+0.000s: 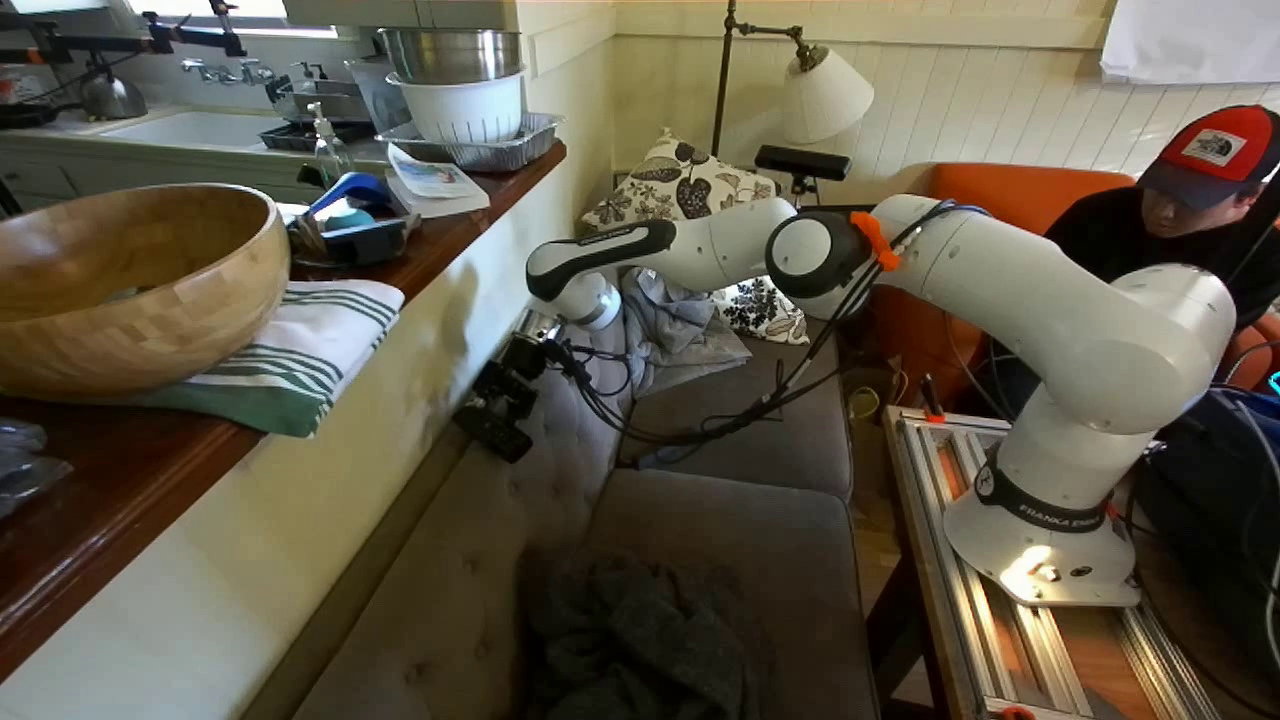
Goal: Put the remote on the top of the sofa
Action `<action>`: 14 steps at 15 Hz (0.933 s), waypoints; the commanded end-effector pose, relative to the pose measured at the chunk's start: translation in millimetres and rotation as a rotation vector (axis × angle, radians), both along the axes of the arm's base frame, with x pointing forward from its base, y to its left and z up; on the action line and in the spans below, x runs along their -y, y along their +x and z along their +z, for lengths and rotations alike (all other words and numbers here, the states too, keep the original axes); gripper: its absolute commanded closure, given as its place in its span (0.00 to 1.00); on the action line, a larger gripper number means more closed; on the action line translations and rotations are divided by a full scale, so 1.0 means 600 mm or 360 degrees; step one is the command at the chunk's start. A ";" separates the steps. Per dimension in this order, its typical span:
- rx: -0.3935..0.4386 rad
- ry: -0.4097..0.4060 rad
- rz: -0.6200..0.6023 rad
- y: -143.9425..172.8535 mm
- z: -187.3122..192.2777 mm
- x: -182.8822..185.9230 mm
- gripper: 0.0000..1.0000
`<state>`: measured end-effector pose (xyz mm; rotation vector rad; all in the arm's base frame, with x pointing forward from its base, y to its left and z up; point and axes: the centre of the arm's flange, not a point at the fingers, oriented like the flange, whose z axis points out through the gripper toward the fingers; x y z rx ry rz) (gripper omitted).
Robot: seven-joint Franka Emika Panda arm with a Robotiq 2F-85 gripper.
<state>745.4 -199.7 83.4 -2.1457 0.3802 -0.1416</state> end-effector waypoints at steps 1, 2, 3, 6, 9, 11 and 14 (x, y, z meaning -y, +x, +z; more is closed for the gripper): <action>-0.0089 -0.0042 -0.0064 0.013 -0.005 0.024 0.00; -0.0100 -0.0042 -0.0073 0.012 -0.005 0.026 0.00; -0.0114 -0.0051 -0.0092 0.012 -0.004 0.028 0.00; -0.0175 -0.0080 -0.0146 0.008 -0.003 0.035 0.00; -0.0230 -0.0109 -0.0195 0.005 0.001 0.042 0.00; -0.0257 -0.0116 -0.0214 0.004 0.002 0.046 0.00; -0.0311 -0.0166 -0.0260 -0.003 0.004 0.052 0.00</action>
